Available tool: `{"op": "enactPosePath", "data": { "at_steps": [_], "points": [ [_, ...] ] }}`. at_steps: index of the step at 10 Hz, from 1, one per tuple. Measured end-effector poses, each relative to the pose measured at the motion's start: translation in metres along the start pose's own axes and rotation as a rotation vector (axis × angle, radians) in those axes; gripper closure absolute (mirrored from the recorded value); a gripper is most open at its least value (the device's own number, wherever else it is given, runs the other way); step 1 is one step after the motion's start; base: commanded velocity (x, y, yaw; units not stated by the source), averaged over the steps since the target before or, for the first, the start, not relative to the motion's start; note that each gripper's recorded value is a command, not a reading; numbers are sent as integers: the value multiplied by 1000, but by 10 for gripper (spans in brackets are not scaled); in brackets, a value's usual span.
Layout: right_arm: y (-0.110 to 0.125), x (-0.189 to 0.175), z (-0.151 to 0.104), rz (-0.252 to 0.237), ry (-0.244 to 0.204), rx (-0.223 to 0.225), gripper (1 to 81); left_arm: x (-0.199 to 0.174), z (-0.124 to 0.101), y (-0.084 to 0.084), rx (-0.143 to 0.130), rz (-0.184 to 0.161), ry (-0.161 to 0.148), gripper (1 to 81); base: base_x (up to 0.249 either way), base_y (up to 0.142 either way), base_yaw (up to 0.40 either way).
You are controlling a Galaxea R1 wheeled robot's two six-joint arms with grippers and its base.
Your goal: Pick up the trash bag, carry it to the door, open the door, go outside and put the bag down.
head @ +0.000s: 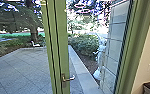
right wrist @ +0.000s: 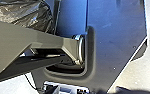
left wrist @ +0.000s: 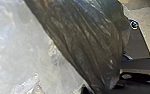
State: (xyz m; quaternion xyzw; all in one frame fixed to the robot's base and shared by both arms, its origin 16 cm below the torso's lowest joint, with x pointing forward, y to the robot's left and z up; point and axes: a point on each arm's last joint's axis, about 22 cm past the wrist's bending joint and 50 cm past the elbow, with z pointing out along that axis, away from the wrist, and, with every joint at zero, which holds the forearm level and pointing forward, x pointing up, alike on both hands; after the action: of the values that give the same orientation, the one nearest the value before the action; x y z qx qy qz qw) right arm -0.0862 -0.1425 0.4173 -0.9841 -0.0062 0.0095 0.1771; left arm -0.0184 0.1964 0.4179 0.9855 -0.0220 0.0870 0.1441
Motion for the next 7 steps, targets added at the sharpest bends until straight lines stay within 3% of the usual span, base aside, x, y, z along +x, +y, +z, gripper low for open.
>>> {"op": "enactPosePath", "data": {
  "at_steps": [7],
  "points": [
    [-2, 0, 0, 0, 0, 2, 10, 2, 0, -1, 1, 3, 2, 811, 0, 0, 349]
  ]
}}
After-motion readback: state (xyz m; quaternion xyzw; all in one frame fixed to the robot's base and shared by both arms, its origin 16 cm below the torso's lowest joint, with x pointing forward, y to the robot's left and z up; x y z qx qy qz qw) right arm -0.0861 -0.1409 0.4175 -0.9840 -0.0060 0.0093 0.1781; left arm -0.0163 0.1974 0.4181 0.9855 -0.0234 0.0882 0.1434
